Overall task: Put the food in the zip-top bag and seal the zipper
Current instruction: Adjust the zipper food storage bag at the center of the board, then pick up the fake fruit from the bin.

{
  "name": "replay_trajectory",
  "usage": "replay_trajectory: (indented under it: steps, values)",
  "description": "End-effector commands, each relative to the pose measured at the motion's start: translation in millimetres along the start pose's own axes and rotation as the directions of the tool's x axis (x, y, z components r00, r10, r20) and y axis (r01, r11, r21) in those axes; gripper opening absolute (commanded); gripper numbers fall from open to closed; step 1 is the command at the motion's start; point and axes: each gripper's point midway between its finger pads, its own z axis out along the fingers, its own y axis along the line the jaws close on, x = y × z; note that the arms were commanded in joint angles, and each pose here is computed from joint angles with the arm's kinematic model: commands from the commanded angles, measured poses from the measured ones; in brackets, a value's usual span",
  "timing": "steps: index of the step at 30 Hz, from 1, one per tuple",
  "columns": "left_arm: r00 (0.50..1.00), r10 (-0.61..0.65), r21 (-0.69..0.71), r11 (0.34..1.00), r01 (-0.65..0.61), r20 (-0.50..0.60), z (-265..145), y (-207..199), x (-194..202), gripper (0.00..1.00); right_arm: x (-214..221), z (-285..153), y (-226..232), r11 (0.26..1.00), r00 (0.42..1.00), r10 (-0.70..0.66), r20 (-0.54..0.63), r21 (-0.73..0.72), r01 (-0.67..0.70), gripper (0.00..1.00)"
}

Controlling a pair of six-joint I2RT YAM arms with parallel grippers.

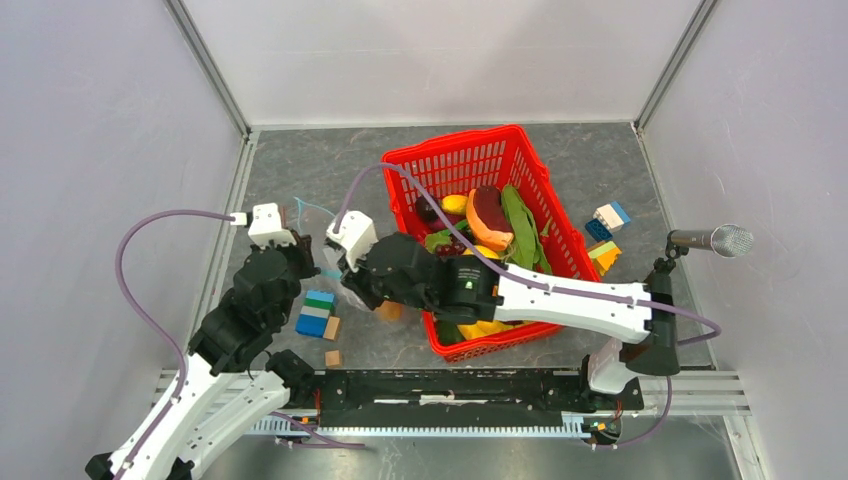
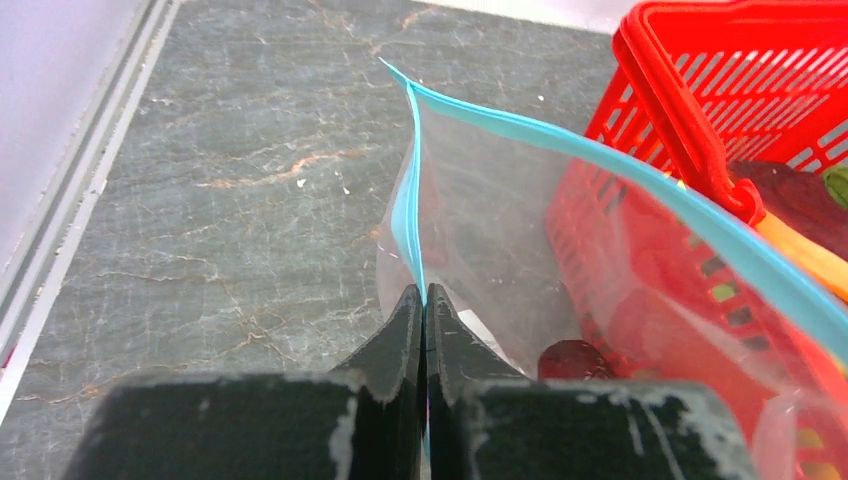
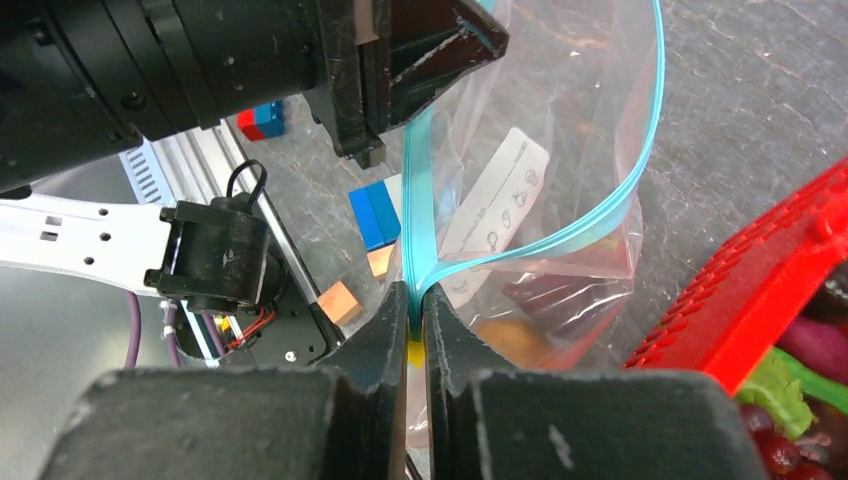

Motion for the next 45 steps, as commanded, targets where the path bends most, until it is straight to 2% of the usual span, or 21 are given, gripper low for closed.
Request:
replay_trajectory:
  steps: [1, 3, 8, 10, 13, 14, 15, 18, 22, 24, 27, 30, 33, 39, 43, 45]
  values:
    - [0.996, -0.014, -0.050, 0.999, 0.018, 0.085, -10, 13, -30, 0.02, 14, 5, 17, 0.995, 0.995, -0.057, -0.077, -0.091, 0.050, 0.09]
    - [0.995, -0.014, -0.055, 0.998, 0.020, 0.097, -11, 14, -33, 0.02, 20, 8, 22, 0.992, 0.995, -0.054, -0.079, -0.119, 0.045, 0.11]
    - [0.995, -0.006, -0.067, 0.998, 0.013, 0.102, -9, 16, -31, 0.02, 46, 20, -8, 1.000, 0.992, -0.013, -0.128, 0.013, 0.015, 0.14]
    - [0.995, -0.001, -0.063, 0.998, 0.007, 0.098, -8, 16, -28, 0.02, 56, 24, -10, 1.000, 0.990, 0.000, -0.140, -0.013, -0.002, 0.14]
    - [0.997, 0.014, -0.049, 0.999, -0.010, 0.081, -6, 13, -22, 0.02, 54, 25, 0, 0.996, 0.992, 0.012, -0.129, -0.085, -0.023, 0.22]
    - [0.997, 0.020, -0.045, 0.999, -0.017, 0.077, -5, 12, -20, 0.02, 50, 23, 2, 0.995, 0.993, 0.012, -0.115, -0.096, -0.023, 0.28]
    - [0.997, 0.031, -0.033, 0.999, -0.029, 0.072, -4, 10, -19, 0.02, 43, 19, 2, 0.995, 0.995, 0.012, -0.096, -0.100, -0.021, 0.42]
    - [0.996, 0.054, 0.011, 0.998, -0.055, 0.073, -3, 3, -17, 0.02, 19, 5, 2, 0.993, 1.000, 0.010, -0.017, -0.117, -0.012, 0.48]
    - [0.995, 0.069, 0.057, 0.996, -0.073, 0.073, -1, -6, -15, 0.02, -19, -22, -6, 0.995, 0.992, 0.009, 0.122, -0.102, 0.004, 0.50]
    - [0.995, 0.068, 0.085, 0.994, -0.074, 0.075, -1, -11, -14, 0.02, -36, -39, -22, 0.999, 0.979, 0.006, 0.202, -0.035, 0.001, 0.51]
    - [0.995, 0.069, 0.114, 0.990, -0.078, 0.077, -1, -16, -13, 0.02, -45, -64, -69, 0.985, 0.961, -0.004, 0.276, 0.165, -0.044, 0.54]
    - [0.995, 0.076, 0.135, 0.987, -0.085, 0.069, 1, -21, -10, 0.02, -34, -81, -125, 0.930, 0.962, 0.019, 0.272, 0.349, -0.117, 0.54]
    - [0.995, 0.073, 0.152, 0.985, -0.082, 0.063, 1, -24, -8, 0.02, -5, -87, -181, 0.864, 0.971, 0.071, 0.227, 0.473, -0.174, 0.53]
    - [0.996, 0.068, 0.182, 0.980, -0.078, 0.058, 3, -31, -6, 0.02, 50, -61, -242, 0.848, 0.980, 0.166, 0.113, 0.490, -0.201, 0.57]
    - [0.995, 0.081, 0.168, 0.982, -0.091, 0.061, 5, -28, -4, 0.02, 58, -33, -257, 0.886, 0.978, 0.171, 0.117, 0.416, -0.204, 0.58]
    - [0.994, 0.088, 0.164, 0.982, -0.097, 0.064, 5, -28, -4, 0.02, 60, -16, -264, 0.898, 0.982, 0.170, 0.080, 0.398, -0.188, 0.60]
